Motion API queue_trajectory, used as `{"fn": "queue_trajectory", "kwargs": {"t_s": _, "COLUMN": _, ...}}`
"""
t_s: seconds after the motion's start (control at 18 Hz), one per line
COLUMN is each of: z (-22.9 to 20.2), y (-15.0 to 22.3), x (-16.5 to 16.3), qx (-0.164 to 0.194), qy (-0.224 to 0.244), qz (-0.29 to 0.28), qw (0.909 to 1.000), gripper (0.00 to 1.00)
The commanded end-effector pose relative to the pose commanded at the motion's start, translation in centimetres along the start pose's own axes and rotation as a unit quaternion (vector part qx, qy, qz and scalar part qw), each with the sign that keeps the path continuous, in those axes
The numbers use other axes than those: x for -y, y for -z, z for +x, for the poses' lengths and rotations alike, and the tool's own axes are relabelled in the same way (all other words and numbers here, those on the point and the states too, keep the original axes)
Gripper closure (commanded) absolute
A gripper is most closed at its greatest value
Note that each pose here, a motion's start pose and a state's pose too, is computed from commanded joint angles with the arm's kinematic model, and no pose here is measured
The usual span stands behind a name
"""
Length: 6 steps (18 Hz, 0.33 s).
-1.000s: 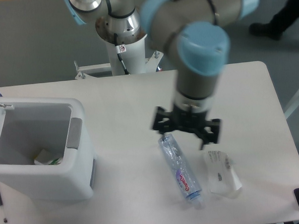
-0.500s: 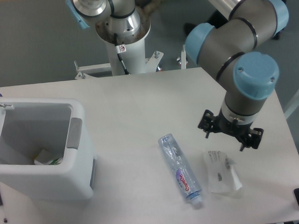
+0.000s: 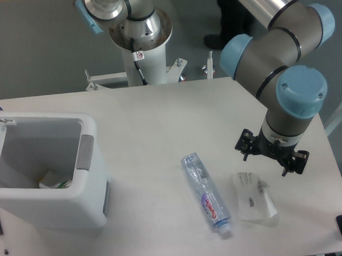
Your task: Open the trash can
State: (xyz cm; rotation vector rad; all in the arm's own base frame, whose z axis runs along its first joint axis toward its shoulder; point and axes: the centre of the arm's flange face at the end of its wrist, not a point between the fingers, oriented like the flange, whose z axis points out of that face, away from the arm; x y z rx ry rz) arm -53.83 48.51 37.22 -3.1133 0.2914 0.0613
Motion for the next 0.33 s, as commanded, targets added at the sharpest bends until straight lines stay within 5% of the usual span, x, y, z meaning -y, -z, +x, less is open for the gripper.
{"fn": "queue_trajectory", "kwargs": {"t_s": 0.33, "z": 0.22, "y": -0.98, "x": -0.33, "qx": -0.002, "qy": -0.037, "qz": -0.002, "qw": 0.9993, "gripper": 0.0}}
